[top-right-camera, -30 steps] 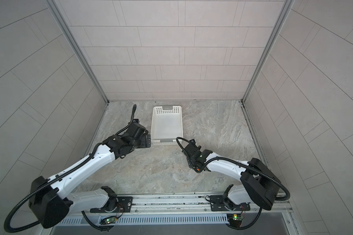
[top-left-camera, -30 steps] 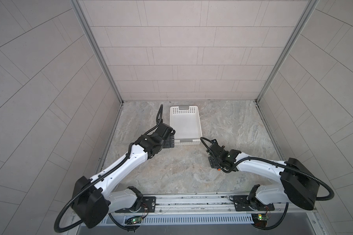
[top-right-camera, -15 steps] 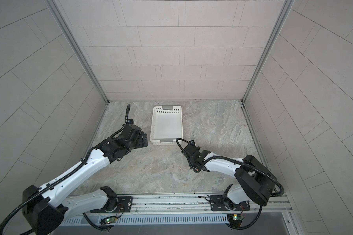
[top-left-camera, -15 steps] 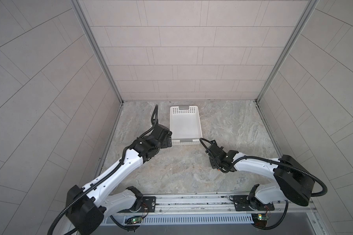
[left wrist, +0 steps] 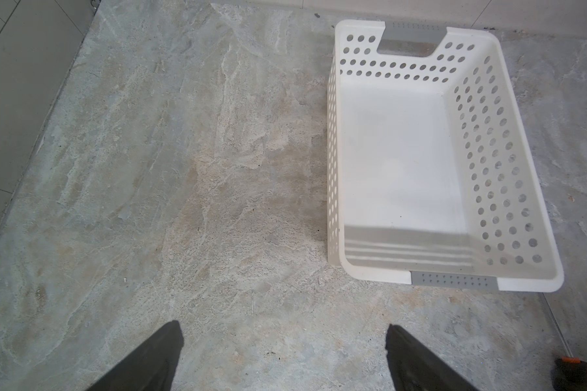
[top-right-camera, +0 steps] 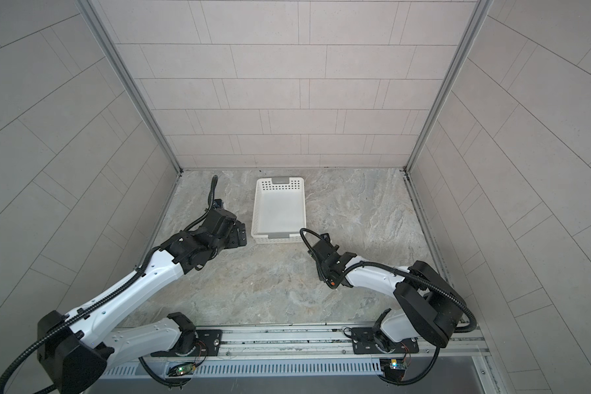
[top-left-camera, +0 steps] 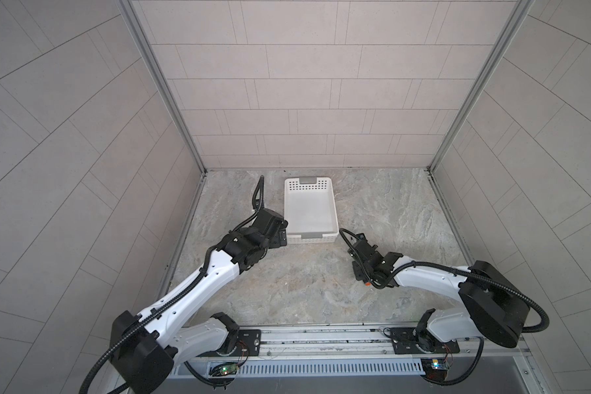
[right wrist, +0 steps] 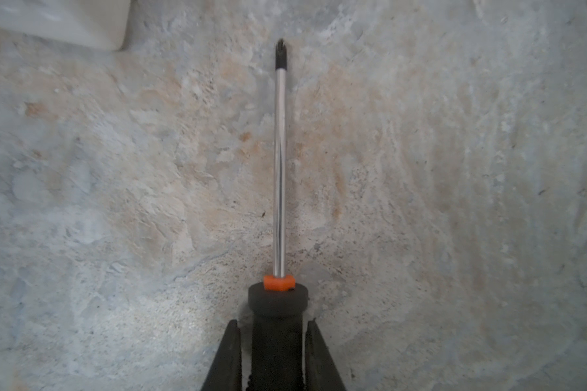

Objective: Put the screwdriver in the bin
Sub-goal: Pick up the screwdriver from the center of the table.

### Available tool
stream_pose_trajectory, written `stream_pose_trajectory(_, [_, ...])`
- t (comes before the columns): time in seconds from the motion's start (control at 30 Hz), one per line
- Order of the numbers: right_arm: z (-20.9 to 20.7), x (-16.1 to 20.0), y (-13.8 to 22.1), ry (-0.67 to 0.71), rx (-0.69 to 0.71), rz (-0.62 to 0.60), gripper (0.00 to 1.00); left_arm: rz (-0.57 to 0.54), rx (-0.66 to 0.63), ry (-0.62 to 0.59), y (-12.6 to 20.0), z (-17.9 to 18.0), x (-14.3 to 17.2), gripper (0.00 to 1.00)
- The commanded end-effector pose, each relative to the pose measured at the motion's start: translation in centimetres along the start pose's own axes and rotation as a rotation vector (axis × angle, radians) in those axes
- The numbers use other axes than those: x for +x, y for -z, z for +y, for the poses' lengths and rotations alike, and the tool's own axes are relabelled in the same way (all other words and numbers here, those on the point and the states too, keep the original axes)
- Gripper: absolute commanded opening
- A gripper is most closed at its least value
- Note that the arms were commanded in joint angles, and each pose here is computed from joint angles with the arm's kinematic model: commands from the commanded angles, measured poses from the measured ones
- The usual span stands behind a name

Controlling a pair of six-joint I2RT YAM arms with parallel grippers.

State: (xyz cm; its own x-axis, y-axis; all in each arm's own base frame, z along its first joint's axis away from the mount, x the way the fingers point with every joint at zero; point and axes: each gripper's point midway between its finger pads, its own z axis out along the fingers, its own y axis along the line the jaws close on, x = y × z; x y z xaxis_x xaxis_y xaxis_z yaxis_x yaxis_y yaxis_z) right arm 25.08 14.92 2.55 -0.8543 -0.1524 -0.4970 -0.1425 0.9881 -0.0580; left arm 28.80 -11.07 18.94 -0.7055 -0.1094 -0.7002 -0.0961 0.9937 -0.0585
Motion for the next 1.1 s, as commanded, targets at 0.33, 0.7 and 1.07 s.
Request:
stream_pose_trajectory(0.33, [-1.6, 2.1, 1.3, 0.007, 0.018, 0.036, 0.08, -0.014, -0.036, 0.025, 0.2, 0.8, 0.1, 1.0])
stream_pose_trajectory(0.7, [-1.8, 1.4, 1.6, -0.001, 0.017, 0.032, 0.05, -0.015, -0.043, 0.024, 0.2, 0.9, 0.0, 1.0])
stream_pose_trajectory(1.07, [-2.3, -1.3, 4.0, 0.003, 0.049, -0.004, 0.03, -0.014, -0.05, 0.022, 0.1, 1.0, 0.1, 1.0])
